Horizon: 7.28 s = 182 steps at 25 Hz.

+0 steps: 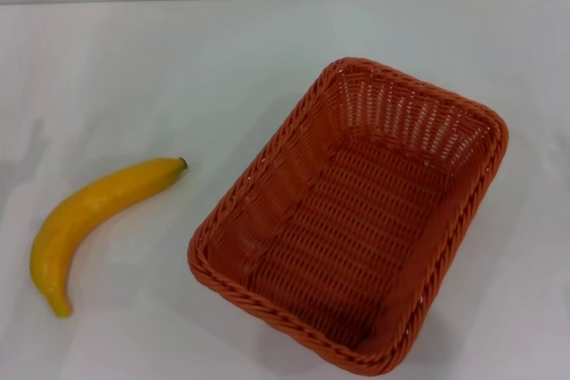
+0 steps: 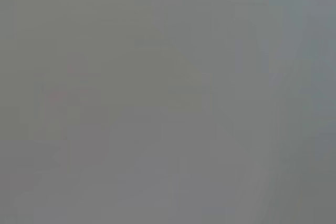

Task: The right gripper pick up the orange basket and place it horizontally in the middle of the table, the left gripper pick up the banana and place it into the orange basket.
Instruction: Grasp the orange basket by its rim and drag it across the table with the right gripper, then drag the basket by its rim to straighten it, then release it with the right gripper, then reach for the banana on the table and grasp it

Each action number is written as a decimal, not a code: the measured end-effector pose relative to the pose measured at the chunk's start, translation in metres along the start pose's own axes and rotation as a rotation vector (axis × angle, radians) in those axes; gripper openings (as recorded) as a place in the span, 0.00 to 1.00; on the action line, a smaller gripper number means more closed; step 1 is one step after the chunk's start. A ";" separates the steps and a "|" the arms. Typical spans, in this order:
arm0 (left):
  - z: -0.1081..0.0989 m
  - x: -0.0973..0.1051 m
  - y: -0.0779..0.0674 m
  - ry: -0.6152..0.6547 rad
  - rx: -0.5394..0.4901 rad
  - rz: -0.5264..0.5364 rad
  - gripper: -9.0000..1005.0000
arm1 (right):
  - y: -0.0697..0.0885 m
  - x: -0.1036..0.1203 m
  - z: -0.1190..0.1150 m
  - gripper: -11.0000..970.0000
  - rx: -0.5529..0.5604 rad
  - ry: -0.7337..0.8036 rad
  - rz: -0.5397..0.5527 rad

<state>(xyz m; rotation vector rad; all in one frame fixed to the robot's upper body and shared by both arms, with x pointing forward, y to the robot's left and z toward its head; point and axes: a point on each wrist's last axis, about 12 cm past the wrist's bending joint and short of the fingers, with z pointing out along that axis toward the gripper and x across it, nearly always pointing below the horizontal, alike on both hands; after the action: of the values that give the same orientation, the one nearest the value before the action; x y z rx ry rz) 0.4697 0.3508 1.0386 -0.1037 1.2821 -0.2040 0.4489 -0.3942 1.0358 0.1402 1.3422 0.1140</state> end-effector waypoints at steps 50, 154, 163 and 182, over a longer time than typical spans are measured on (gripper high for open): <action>-0.001 -0.003 -0.001 -0.022 0.022 -0.073 0.89 | 0.223 -0.138 0.249 0.87 -0.893 1.285 -0.387; -0.003 -0.013 0.001 -0.070 0.064 -0.054 0.89 | 0.091 -0.093 0.136 0.32 -0.310 1.395 0.331; -0.006 -0.014 0.004 -0.057 0.076 -0.089 0.89 | 0.090 -0.110 0.146 0.57 -0.372 1.343 0.328; 0.040 -0.100 0.028 0.486 0.466 -0.170 0.89 | 0.003 -0.131 0.119 0.82 -0.358 0.813 0.099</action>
<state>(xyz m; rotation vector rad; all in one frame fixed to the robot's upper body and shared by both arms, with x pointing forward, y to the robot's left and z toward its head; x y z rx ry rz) 0.4841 0.3977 1.1382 0.2524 1.6736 -0.7002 0.5359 -0.4167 1.1882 -0.1649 2.0953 0.5343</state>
